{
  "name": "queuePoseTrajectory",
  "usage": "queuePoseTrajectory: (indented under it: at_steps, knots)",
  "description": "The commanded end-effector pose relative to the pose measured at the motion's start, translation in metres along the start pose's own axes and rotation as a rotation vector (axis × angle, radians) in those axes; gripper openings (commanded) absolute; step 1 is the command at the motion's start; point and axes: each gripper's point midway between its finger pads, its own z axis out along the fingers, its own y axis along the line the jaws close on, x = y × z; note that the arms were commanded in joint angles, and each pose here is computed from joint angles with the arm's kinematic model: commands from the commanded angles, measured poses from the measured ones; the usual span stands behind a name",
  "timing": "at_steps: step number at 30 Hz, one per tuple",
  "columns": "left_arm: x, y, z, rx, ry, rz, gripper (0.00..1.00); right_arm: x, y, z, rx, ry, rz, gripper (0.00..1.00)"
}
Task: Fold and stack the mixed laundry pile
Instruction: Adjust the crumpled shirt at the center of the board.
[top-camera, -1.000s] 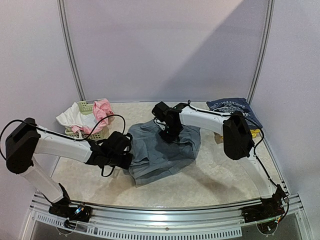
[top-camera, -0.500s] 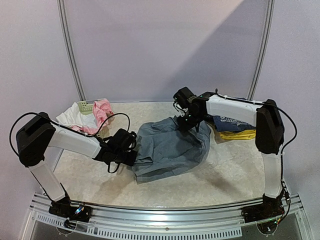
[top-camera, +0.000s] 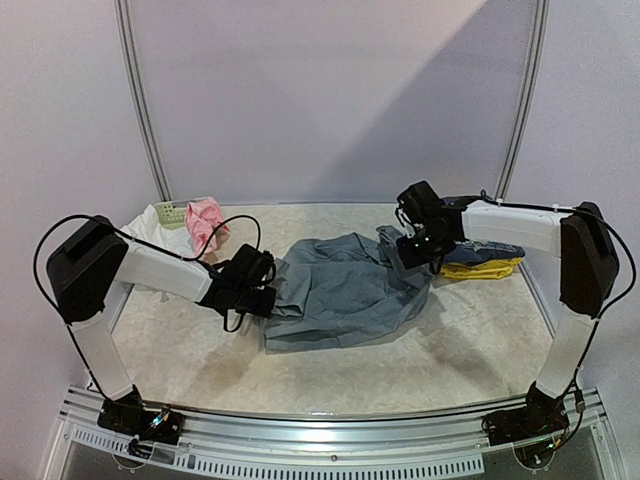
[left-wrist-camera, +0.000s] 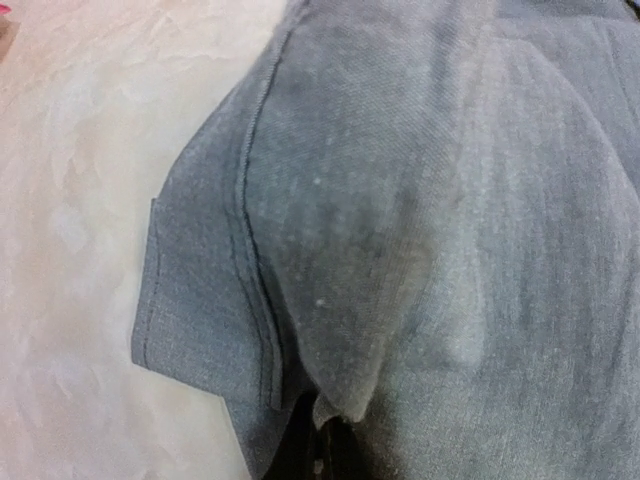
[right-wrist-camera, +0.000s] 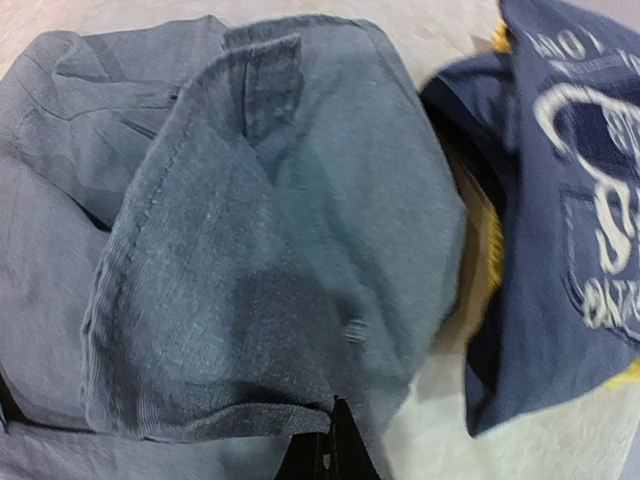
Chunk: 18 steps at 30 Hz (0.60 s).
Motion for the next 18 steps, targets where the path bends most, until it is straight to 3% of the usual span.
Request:
queuePoseTrajectory:
  at_steps: [1, 9, 18]
  knots:
    - [0.040, 0.042, 0.023, -0.140, 0.159, 0.018, 0.00, -0.001, -0.018, -0.021, -0.015, -0.062, 0.101, 0.00]
    - [0.046, 0.088, 0.014, -0.265, 0.172, -0.050, 0.00, 0.035, -0.017, -0.039, -0.092, -0.053, 0.196, 0.00]
    - [0.024, 0.096, -0.022, -0.258, 0.072, -0.104, 0.00, 0.091, -0.005, -0.061, -0.254, -0.016, 0.314, 0.00]
